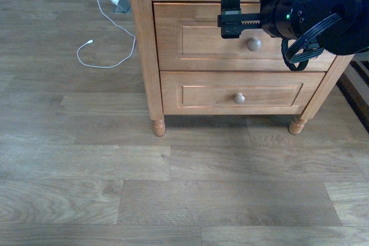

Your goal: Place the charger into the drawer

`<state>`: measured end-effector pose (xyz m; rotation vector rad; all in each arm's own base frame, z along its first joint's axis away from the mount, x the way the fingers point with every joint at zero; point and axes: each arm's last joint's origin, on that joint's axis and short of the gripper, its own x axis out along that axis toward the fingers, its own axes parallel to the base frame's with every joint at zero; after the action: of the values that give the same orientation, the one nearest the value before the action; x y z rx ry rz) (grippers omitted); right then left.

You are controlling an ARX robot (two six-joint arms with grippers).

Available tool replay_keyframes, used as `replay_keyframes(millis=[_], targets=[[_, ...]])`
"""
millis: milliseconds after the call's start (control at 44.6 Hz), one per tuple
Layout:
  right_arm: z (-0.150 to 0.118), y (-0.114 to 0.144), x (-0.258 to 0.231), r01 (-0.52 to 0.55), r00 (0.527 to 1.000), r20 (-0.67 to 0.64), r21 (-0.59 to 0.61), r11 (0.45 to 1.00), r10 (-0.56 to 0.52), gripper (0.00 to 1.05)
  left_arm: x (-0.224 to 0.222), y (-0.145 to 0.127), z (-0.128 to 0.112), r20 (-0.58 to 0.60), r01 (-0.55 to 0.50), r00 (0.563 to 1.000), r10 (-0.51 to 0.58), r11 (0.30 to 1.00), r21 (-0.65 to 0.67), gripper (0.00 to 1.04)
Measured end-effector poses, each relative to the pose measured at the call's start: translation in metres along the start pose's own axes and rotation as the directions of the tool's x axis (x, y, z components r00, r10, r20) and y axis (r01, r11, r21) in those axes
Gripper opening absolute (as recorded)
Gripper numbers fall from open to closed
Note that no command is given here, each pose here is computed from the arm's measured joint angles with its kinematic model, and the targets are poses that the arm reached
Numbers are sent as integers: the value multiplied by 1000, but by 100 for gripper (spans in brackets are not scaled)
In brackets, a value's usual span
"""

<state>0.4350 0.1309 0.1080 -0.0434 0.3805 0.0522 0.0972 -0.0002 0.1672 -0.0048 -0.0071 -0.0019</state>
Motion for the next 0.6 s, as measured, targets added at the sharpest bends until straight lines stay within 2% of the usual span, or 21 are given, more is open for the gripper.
replay_keyframes(millis=[224,605], targets=[[-3,-7,-11,-33,999,-10,4,999,33,96,0,0,0,0,0,1000,0,1000,0,99],[17,-47,-99,-64,998,9,70,996,63,96,0,0,0,0,0,1000,0,1000,0,99]])
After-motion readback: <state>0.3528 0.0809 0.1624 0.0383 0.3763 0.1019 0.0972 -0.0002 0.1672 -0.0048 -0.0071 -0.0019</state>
